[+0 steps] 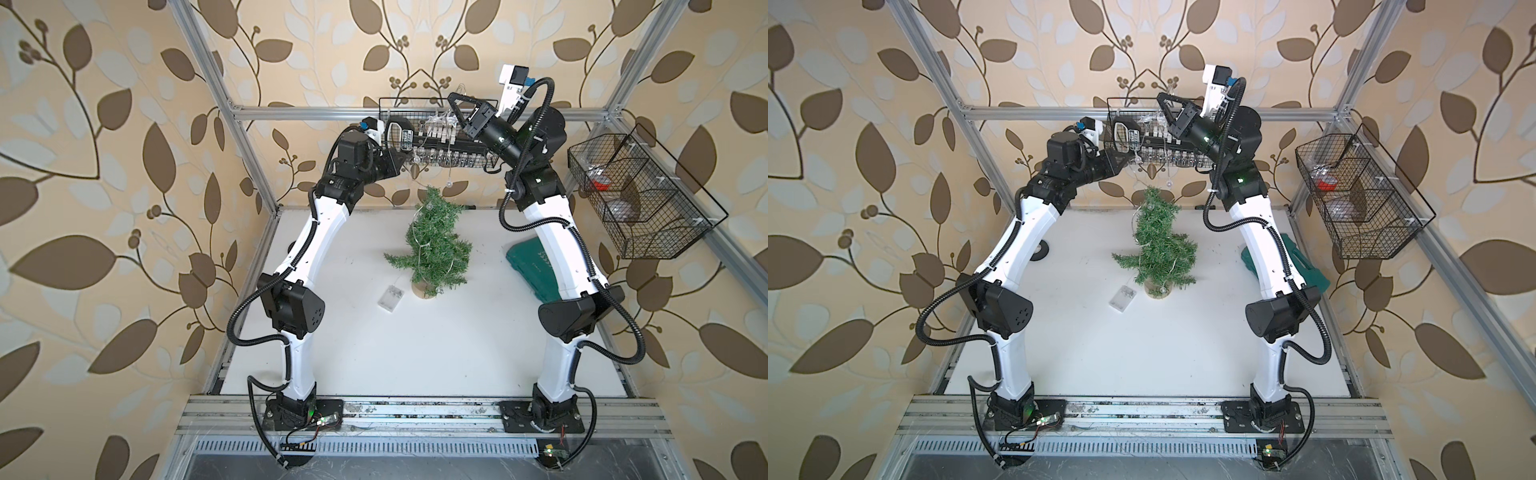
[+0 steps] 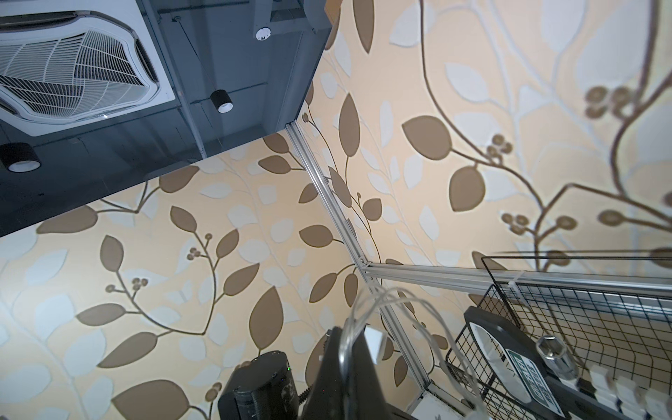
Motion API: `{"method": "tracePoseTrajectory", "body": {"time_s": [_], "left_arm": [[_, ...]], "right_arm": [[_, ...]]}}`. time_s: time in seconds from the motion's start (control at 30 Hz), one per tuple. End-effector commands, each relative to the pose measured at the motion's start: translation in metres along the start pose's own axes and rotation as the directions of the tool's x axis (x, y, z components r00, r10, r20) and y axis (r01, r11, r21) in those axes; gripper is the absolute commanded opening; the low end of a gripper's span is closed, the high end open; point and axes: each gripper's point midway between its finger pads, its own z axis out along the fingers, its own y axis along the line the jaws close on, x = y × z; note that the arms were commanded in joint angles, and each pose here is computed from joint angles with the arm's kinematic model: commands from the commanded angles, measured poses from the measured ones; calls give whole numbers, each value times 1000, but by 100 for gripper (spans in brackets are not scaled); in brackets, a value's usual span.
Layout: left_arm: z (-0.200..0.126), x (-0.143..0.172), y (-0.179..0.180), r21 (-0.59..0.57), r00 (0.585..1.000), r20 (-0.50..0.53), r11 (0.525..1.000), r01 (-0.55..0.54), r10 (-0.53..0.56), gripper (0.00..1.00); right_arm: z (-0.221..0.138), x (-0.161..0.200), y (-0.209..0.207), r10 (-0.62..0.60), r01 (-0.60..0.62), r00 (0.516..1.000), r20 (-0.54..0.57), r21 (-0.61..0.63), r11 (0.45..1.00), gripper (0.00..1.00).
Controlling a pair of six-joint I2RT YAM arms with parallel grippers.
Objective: Remove string lights from the small christmas tree
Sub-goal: Remove the light string from the Christmas tree.
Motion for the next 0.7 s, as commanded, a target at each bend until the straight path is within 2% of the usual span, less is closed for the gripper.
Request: {"method": "tracePoseTrajectory", "body": {"time_s": [0.0, 0.17, 0.4, 0.67], "left_arm": [[-61, -49, -42, 6, 990, 107, 995, -98, 96, 0], [-104, -52, -67, 11, 985, 91, 989, -146, 145, 0], [-160, -59, -62, -153, 967, 123, 967, -202, 222, 0], [-181, -72, -92, -72, 968, 162, 981, -183, 192, 0]], "right_arm": [[-8, -13, 23, -12, 13, 1000, 18, -43, 999, 0], [-10, -7, 42, -8, 8, 1000, -3, -80, 997, 0], [-14, -2, 59, -18, 16, 1000, -25, -101, 995, 0], [-21, -7, 66, -36, 36, 999, -6, -92, 995, 0]]}}
